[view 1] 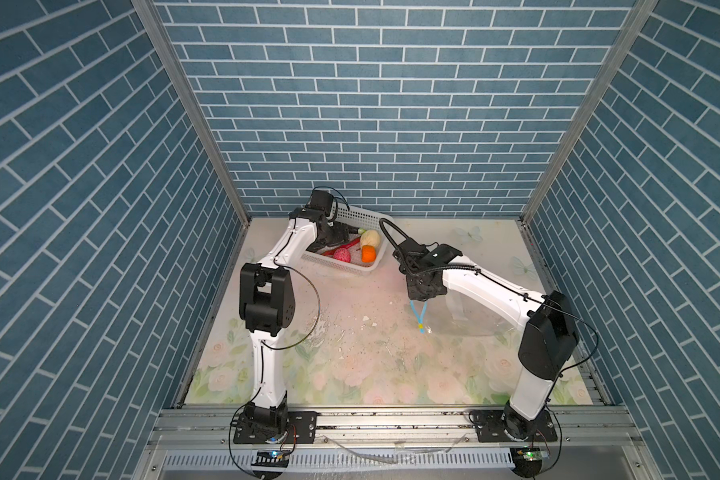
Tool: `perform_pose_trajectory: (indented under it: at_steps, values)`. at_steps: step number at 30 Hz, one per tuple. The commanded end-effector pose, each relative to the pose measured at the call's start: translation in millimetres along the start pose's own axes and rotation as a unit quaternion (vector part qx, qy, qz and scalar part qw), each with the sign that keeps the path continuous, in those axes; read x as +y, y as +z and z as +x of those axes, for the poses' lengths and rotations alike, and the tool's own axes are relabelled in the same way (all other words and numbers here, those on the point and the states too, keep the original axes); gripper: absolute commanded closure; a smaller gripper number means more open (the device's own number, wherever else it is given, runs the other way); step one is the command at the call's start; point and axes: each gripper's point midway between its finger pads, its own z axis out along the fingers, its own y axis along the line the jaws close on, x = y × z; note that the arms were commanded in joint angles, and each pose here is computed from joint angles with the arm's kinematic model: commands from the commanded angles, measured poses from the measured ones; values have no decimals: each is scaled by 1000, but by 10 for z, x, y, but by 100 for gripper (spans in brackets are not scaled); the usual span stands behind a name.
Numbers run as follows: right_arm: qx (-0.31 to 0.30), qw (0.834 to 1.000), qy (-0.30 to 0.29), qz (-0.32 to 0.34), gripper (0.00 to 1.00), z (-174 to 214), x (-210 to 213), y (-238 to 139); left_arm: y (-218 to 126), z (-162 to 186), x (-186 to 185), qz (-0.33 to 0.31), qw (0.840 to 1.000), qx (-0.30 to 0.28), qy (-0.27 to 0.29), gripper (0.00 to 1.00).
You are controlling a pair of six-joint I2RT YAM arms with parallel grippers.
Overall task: Place the food in the zip-top bag and seal the zipper
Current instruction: 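Release the zipper with the left gripper and move it over the basket, then lower the left gripper into the basket onto the yellow lemon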
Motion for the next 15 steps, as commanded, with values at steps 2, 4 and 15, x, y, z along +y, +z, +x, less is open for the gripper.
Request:
perform_pose_trajectory:
  at_steps: [2, 4, 15]
  values:
    - [-6, 1000, -2, -8, 100, -65, 30, -27, 45, 14, 232, -31, 999, 16, 3, 16]
    - [-5, 1000, -2, -9, 100, -66, 40, -24, 75, 49, 222, -27, 999, 20, 4, 17]
    - [-5, 1000, 0, -14, 100, -64, 61, -35, 52, 207, 220, -15, 999, 30, -7, 17]
